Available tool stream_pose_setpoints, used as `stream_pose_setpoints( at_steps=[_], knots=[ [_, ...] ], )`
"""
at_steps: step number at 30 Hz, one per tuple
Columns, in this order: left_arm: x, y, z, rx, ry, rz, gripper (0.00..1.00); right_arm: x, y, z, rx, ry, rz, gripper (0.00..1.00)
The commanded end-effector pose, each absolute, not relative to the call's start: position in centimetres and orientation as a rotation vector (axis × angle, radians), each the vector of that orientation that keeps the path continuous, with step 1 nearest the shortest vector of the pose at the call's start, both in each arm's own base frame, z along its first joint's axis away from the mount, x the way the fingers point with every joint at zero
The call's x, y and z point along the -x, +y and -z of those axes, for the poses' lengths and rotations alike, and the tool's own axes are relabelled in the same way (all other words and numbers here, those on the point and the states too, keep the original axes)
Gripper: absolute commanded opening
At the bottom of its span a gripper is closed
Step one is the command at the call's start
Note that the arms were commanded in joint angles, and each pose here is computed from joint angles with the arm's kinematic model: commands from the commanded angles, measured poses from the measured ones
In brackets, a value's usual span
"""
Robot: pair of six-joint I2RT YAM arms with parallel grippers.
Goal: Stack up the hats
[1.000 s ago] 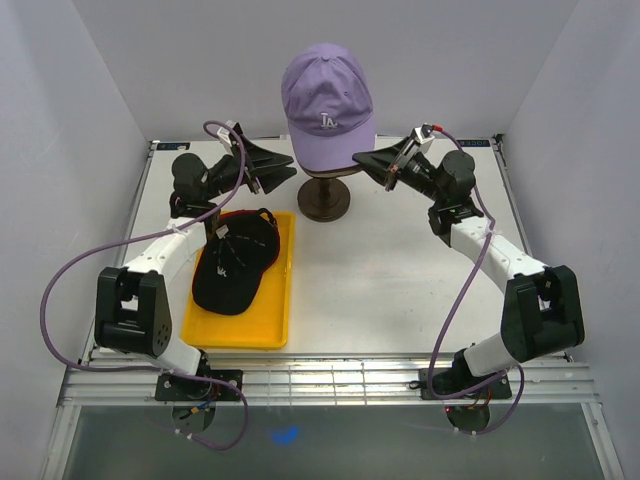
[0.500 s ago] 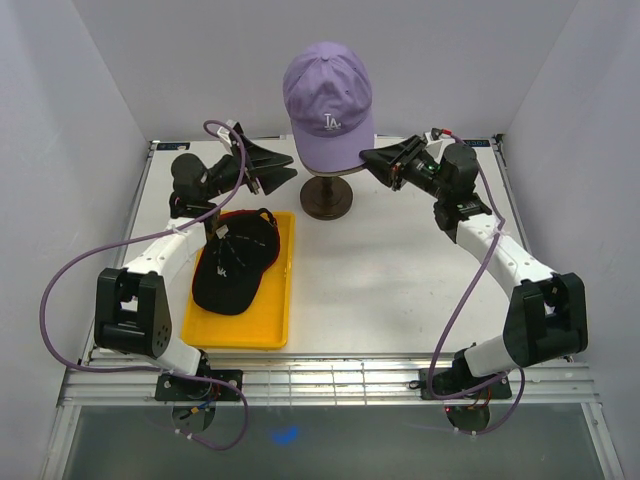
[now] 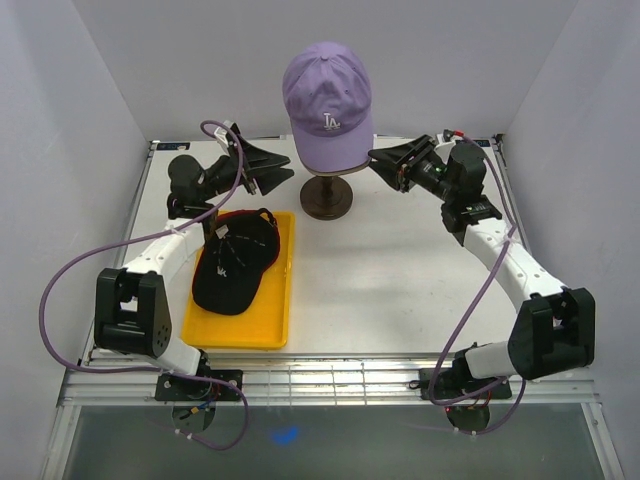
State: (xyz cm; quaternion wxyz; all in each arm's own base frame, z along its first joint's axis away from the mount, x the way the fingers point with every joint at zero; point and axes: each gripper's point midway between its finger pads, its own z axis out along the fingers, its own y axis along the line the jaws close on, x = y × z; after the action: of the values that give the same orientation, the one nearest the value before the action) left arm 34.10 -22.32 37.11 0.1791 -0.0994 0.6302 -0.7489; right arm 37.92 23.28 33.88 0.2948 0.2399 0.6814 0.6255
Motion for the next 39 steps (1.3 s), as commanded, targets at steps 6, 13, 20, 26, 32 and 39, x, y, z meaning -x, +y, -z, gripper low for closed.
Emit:
stream_pose_setpoints(
  at_steps=[6, 13, 20, 26, 32, 39],
  knots=[
    [-32.3, -21.0, -38.5, 0.192, 1.741, 2.036, 0.54, -36.9, 20.7, -35.0, -0.576, 1.777, -1.510, 0.47],
    [-34.0, -16.6, -35.8, 0.334, 1.939, 1.377, 0.55, -34.1, 19.3, -33.9, -0.437, 1.835, -1.303, 0.49],
    [-31.8, -8.2, -30.5, 0.512, 2.044, 0.664, 0.53, -29.3, 20.0, -30.8, -0.270, 1.929, -1.169, 0.49],
    [-29.2, -3.7, -25.6, 0.601, 2.161, 0.323, 0.46, -26.9, 22.2, -27.0, -0.195, 2.004, -1.157, 0.49],
    [-28.3, -3.4, -22.6, 0.552, 2.251, 0.269, 0.51, -25.7, 24.4, -24.3, -0.145, 2.072, -1.185, 0.49],
    [-27.7, -2.6, -20.4, 0.485, 2.326, 0.174, 0.53, -25.2, 26.0, -22.4, -0.110, 2.122, -1.180, 0.49]
  ],
)
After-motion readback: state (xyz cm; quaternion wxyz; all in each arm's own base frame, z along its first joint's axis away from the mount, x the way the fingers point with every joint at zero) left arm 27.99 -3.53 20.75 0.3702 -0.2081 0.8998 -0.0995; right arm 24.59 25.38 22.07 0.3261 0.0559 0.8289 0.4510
